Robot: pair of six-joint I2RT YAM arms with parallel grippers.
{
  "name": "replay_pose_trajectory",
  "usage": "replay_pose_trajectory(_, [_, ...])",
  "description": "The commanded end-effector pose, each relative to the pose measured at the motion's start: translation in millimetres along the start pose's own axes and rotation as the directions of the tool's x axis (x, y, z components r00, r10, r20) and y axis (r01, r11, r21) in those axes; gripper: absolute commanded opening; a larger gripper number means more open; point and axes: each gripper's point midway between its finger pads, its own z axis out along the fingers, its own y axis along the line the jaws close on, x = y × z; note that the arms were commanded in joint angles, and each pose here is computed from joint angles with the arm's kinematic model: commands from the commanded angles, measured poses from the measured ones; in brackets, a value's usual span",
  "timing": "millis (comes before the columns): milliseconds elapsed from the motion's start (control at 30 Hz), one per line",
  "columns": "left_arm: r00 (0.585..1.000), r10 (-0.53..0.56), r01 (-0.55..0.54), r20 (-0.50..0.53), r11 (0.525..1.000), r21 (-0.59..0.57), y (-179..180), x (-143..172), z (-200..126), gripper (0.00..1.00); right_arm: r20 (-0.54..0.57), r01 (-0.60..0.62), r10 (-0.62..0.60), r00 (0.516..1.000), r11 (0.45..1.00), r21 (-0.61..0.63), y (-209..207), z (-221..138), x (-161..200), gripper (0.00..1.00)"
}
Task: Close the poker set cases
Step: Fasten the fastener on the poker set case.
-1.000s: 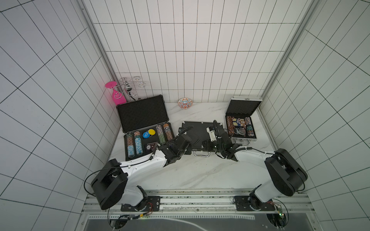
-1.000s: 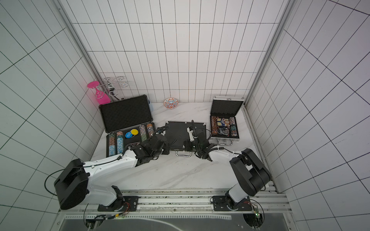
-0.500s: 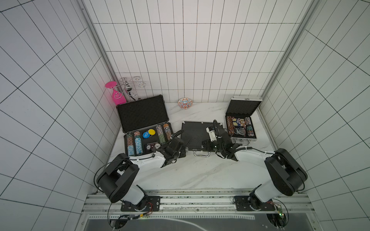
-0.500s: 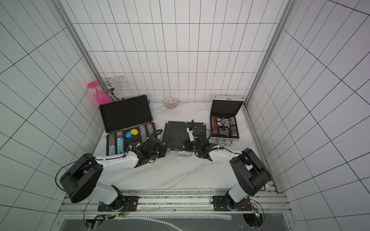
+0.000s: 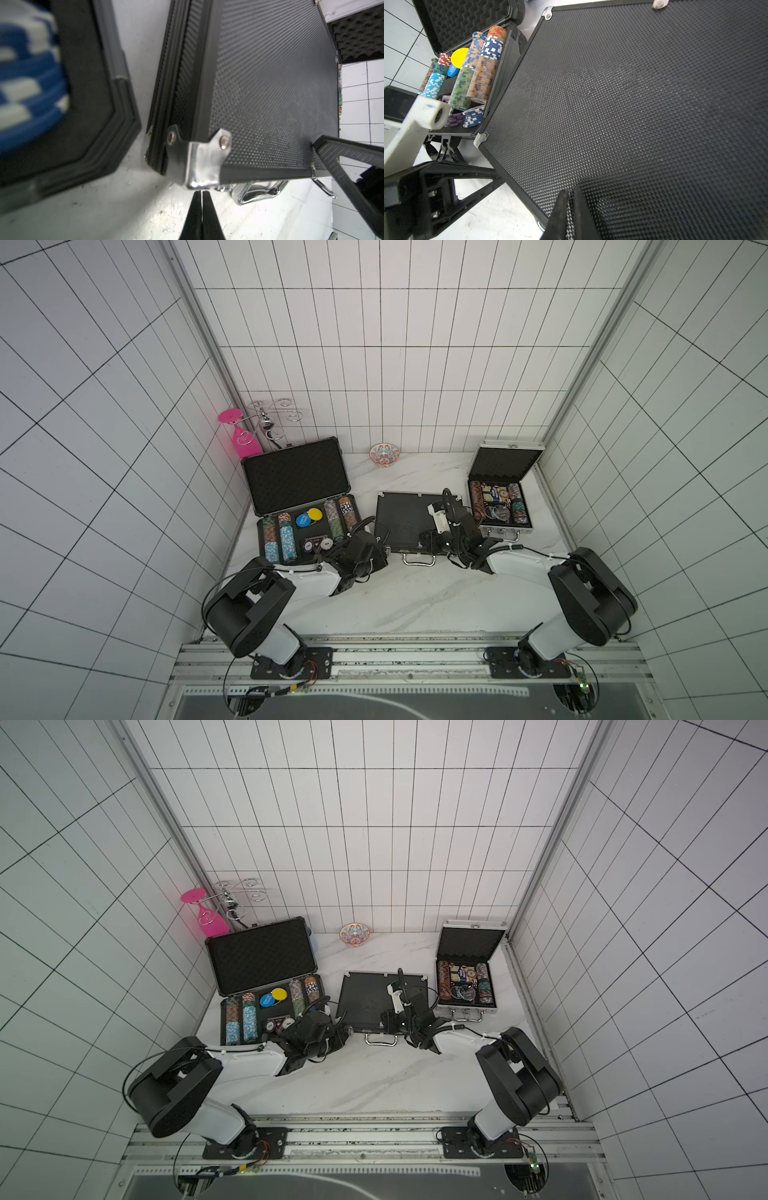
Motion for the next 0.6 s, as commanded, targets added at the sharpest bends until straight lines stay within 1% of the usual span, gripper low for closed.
replay_pose_trajectory(0, [1.000, -0.027, 0.026, 0.014, 0.999, 0.020, -1, -3, 6, 0.00, -0.276, -0.039, 0.106, 0.955, 0.970, 0.238, -63, -1, 88, 0.12])
replay_pose_trajectory(100, [0.999, -0.031, 0.030, 0.017, 0.999, 0.011, 4, -2, 10, 0.00, -0.270, -0.038, 0.103, 0.957, 0.971, 0.236, -63, 0, 85, 0.13])
replay_pose_trajectory(233, [0.999, -0.018, 0.019, 0.031, 0.999, -0.034, 15, -2, 12, 0.00, -0.268, -0.034, 0.098, 0.959, 0.971, 0.235, -62, 1, 81, 0.12])
replay_pose_trajectory(367, [0.998, -0.014, 0.016, 0.057, 0.999, -0.030, 18, -5, 12, 0.00, -0.271, -0.029, 0.093, 0.958, 0.972, 0.234, -62, 2, 81, 0.12])
replay_pose_trajectory(567, [0.998, -0.011, 0.014, 0.057, 0.998, -0.054, 26, -3, 25, 0.00, -0.272, -0.030, 0.092, 0.958, 0.974, 0.224, -60, 3, 80, 0.12])
